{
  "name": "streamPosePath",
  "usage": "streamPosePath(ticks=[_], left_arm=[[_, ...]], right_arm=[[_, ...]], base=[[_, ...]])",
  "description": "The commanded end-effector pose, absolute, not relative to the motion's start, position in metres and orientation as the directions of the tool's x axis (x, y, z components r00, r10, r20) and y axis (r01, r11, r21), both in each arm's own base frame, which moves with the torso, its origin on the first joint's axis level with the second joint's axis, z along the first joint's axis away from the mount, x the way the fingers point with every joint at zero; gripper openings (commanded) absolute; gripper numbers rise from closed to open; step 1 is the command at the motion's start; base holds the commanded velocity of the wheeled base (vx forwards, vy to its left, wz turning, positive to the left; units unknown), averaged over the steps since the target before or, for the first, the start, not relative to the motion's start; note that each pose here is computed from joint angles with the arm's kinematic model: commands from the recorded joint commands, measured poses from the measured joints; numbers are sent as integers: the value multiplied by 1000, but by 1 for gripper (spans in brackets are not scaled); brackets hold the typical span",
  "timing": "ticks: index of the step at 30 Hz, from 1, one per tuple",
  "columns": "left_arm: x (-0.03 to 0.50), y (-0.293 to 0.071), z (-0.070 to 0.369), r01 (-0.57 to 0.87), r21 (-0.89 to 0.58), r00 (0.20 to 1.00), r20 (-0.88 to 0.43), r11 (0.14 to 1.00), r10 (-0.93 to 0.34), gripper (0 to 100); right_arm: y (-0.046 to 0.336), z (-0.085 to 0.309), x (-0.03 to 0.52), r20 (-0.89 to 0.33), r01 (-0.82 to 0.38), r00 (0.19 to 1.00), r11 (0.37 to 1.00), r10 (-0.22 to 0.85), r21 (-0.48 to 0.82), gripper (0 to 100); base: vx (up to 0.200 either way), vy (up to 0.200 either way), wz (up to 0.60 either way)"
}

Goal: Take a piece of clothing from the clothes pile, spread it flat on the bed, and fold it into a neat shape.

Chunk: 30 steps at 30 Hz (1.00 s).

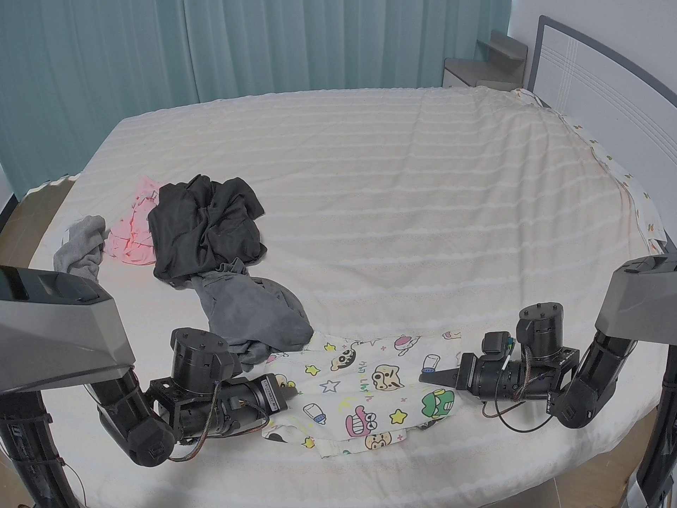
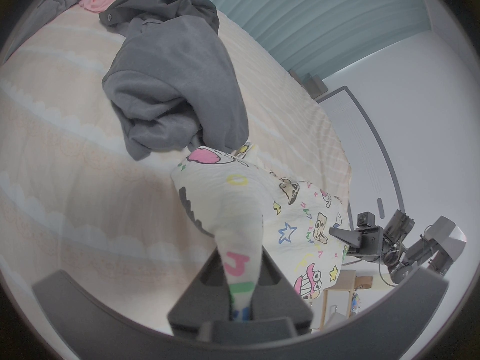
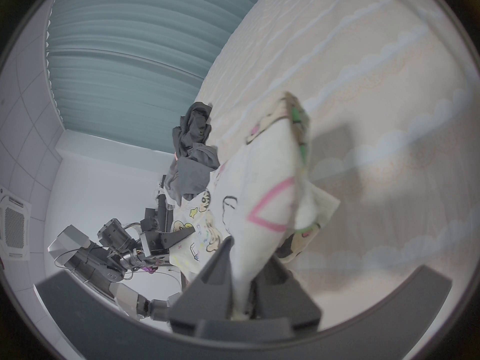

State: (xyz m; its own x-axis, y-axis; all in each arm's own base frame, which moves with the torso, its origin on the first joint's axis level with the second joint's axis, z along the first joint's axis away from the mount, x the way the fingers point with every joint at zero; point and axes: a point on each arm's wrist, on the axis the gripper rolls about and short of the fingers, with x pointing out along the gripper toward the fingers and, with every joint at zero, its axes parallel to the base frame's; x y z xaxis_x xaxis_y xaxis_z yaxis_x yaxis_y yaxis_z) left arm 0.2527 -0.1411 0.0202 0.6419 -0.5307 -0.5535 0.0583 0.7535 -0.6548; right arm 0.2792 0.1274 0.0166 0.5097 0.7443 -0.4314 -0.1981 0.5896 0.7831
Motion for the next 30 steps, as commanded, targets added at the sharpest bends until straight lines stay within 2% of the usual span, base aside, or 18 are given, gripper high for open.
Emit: streamPosePath(ticks=[1,2,13,18,20,21,23,24,27,30], left_arm=[[253,-142,12,36,-641,635,-578,767,-513,0],[253,-142,11,34,-639,635,-580,768,-511,100],[251,-140,10,12,-628,648,-588,778,-485,100],[249,-122,31,1,-641,712,-539,768,-450,100],[245,-108,55,12,-665,767,-473,747,-434,100],[241,-101,66,25,-675,791,-438,738,-427,100],[231,-94,86,63,-688,821,-377,723,-429,100],[223,-91,97,90,-696,836,-335,712,-434,100],[198,-81,129,181,-690,869,-221,701,-442,100],[177,-73,140,209,-645,888,-190,735,-419,100]], right_arm=[[128,8,279,-453,-178,498,598,740,781,100],[128,8,279,-453,-178,498,598,740,781,100],[128,17,282,-428,-201,519,592,740,780,100],[116,36,280,-417,-192,551,596,723,780,100],[101,56,276,-401,-174,620,617,674,768,100],[101,56,276,-401,-174,620,617,674,768,100],[85,87,264,-337,-187,717,635,610,750,100],[79,98,255,-307,-203,739,633,600,747,100],[64,132,223,-215,-267,780,623,588,735,100],[56,148,199,-187,-295,790,630,584,718,100]], base=[[0,0,0],[0,0,0],[0,0,0],[0,0,0],[0,0,0],[0,0,0],[0,0,0],[0,0,0],[0,0,0],[0,0,0]])
